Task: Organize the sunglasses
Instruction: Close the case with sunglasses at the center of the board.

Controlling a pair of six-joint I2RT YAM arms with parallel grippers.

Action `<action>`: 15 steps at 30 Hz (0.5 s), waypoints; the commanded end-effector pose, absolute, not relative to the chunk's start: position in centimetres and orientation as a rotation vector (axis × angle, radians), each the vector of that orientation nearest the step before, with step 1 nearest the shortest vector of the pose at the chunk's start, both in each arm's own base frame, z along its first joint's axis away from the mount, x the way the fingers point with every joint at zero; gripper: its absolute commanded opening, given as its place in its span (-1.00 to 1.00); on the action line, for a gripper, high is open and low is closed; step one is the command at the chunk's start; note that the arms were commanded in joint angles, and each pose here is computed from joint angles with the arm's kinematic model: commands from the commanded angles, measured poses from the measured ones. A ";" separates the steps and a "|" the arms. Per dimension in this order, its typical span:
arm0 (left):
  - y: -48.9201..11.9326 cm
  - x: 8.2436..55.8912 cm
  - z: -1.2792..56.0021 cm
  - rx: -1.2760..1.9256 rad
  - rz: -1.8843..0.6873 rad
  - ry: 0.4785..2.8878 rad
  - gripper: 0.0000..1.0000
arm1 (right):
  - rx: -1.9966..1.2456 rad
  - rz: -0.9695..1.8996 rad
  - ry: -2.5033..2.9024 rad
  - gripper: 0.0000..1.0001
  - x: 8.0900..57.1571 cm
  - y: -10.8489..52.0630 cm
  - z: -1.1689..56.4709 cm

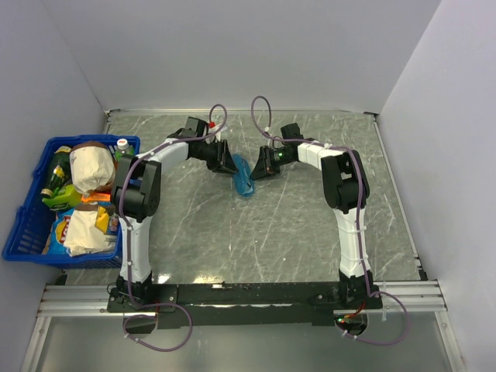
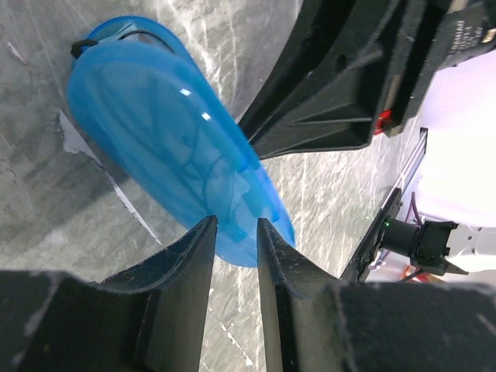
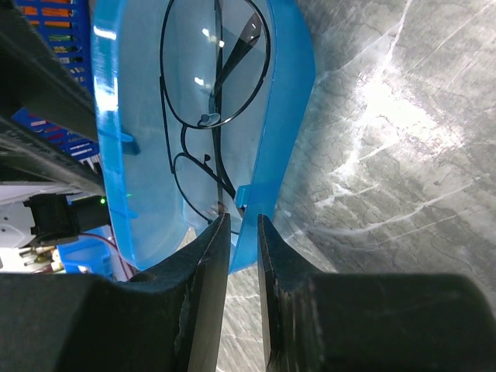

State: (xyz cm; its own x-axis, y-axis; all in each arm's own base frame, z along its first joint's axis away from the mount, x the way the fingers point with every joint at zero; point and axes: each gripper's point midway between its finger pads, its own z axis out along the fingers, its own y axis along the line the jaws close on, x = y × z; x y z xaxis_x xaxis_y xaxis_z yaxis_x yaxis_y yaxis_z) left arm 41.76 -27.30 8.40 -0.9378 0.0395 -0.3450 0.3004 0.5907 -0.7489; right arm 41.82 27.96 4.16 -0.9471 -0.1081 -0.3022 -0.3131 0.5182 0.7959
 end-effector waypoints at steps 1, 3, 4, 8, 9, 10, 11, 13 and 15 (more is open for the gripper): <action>-28.1 41.7 7.5 0.319 -1.245 2.548 -0.31 | -0.433 1.404 2.465 -0.45 42.4 28.9 6.4; -28.3 41.6 7.2 0.325 -1.241 2.557 -0.30 | -0.432 1.401 2.464 -0.45 42.5 28.8 6.4; -28.4 41.6 7.2 0.327 -1.239 2.556 -0.30 | -0.435 1.401 2.463 -0.45 42.4 28.9 6.5; -28.6 41.6 6.8 0.328 -1.237 2.567 -0.30 | -0.433 1.398 2.464 -0.45 42.5 28.8 6.5; -28.6 41.5 6.7 0.329 -1.233 2.571 -0.28 | -0.440 1.398 2.461 -0.45 42.4 29.0 6.6; -28.7 41.6 6.6 0.331 -1.231 2.573 -0.26 | -0.439 1.399 2.462 -0.45 42.4 29.0 6.6; -28.9 41.6 6.7 0.335 -1.232 2.573 -0.26 | -0.440 1.398 2.461 -0.45 42.4 29.0 6.6; -29.0 41.6 6.5 0.340 -1.228 2.577 -0.26 | -0.442 1.397 2.461 -0.45 42.3 29.0 6.7; -29.1 41.6 6.4 0.345 -1.220 2.583 -0.25 | -0.446 1.395 2.462 -0.46 42.3 29.0 6.6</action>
State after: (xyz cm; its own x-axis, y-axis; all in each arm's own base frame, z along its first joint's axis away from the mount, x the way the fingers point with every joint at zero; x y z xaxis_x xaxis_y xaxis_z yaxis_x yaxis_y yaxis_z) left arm 41.72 -28.24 7.80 -0.9421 0.0593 -0.3300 0.2981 0.5986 -0.7435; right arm 41.89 27.89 4.02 -0.9459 -0.1085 -0.3059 -0.3158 0.5256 0.7899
